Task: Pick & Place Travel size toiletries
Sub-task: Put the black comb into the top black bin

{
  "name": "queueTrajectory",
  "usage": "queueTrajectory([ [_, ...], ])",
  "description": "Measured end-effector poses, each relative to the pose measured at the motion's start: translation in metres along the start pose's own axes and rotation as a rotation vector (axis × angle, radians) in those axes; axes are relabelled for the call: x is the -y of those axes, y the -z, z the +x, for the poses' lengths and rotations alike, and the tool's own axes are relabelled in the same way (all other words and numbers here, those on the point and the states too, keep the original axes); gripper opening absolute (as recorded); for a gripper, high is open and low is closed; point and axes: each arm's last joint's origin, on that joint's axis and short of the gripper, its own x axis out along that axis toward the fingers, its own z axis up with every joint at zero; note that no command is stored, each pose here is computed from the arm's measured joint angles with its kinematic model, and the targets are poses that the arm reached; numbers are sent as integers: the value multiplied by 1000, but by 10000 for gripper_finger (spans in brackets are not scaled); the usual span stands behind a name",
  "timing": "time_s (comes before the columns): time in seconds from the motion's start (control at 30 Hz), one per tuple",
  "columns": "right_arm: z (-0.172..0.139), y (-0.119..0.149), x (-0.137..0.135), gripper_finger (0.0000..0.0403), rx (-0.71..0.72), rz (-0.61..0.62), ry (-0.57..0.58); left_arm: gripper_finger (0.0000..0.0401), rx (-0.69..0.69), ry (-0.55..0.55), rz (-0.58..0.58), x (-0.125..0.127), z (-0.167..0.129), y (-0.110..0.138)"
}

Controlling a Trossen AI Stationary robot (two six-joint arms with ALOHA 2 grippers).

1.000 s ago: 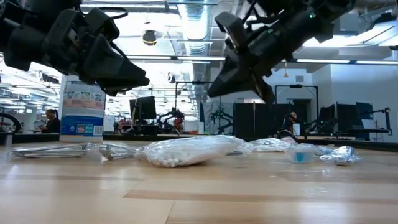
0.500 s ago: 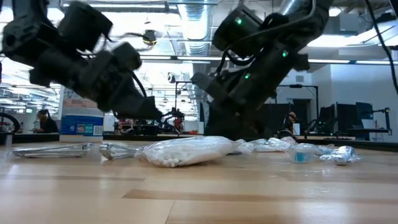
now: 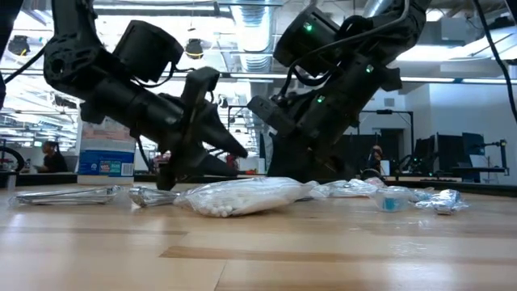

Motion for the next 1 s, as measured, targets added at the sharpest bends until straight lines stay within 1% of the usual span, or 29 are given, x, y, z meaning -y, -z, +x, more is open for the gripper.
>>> queueTrajectory([
  [0.07,2,0,0,36,7,7,2,160,-40,27,-68,3,-2,-1],
  [0.17,5,3,2,27,10,-1,17,171,-138,16,-167,7,-7,4],
  [0.27,6,3,2,20,11,-16,22,173,-211,-85,-237,6,-16,9],
  [0.33,6,3,2,17,20,-30,28,169,-211,-177,-268,4,-23,8],
  [0.43,6,3,3,15,28,-56,29,157,-158,-248,-277,4,-29,2],
  [0.53,7,2,2,15,37,-60,21,142,-113,-278,-272,6,-24,-6],
  [0.7,7,0,3,14,42,-80,20,124,-109,-336,-251,6,6,-12],
  [0.83,8,-3,5,14,47,-87,15,127,-116,-338,-241,9,35,-11],
  [0.9,9,-4,5,14,50,-104,12,135,-125,-330,-222,11,40,-12],
  [1.0,8,-4,4,14,60,-115,5,147,-122,-322,-200,13,41,-15],
])
